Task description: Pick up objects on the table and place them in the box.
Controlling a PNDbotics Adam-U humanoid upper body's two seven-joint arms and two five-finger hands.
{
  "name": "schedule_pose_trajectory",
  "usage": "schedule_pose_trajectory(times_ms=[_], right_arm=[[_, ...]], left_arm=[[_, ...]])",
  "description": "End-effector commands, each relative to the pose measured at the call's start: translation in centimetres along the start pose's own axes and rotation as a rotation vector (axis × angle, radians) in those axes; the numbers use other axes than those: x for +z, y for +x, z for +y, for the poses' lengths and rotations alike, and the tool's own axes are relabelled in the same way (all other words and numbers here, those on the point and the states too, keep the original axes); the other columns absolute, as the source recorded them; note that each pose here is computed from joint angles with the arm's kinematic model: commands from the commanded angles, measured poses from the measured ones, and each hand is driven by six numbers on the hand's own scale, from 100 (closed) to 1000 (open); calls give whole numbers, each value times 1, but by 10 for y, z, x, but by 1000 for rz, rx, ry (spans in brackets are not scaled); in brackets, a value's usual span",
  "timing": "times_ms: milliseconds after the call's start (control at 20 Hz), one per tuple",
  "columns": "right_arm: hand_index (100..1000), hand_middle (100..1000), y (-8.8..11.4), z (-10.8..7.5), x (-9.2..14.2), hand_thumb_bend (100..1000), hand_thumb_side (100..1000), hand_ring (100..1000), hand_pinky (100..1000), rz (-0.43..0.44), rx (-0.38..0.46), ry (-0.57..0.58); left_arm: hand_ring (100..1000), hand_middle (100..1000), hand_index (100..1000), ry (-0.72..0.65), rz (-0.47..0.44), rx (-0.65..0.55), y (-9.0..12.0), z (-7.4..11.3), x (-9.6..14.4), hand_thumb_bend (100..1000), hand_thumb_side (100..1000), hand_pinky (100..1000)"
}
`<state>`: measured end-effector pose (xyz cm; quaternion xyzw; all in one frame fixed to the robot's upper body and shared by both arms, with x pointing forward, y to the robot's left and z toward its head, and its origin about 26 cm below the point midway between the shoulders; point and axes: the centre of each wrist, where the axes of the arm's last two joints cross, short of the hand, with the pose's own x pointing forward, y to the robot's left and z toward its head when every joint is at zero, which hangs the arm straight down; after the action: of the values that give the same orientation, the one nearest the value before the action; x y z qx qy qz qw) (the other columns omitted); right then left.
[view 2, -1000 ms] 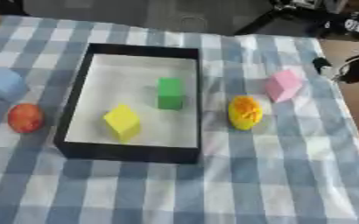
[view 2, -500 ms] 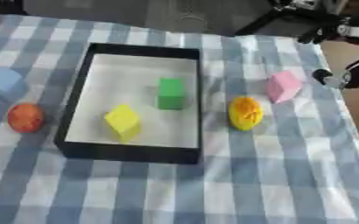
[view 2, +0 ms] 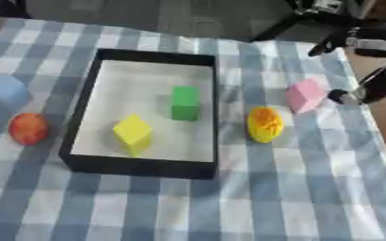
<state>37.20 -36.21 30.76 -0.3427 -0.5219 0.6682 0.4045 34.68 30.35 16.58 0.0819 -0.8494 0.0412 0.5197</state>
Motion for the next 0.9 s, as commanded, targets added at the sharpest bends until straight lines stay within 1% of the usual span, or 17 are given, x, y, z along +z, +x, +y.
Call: schedule_pose_trajectory(times_ms=[50,400,500,900], right_arm=[[910,865,-4,-8,3,317,100,920,954,25,32,-19],[928,875,-11,3,-5,340,100,925,957,54,32,-5],[934,877,-12,5,-6,360,100,927,960,63,41,-2],[932,876,-20,8,-9,374,100,927,961,100,44,-9]], left_arm=[[758,804,841,-13,-40,-9,12,2,-5,222,837,778],[759,804,841,-21,-44,-4,14,-1,-7,217,841,778],[759,805,841,-22,-43,-4,14,-1,-7,216,844,779],[759,805,841,-29,-49,-2,17,-3,-8,213,850,779]])
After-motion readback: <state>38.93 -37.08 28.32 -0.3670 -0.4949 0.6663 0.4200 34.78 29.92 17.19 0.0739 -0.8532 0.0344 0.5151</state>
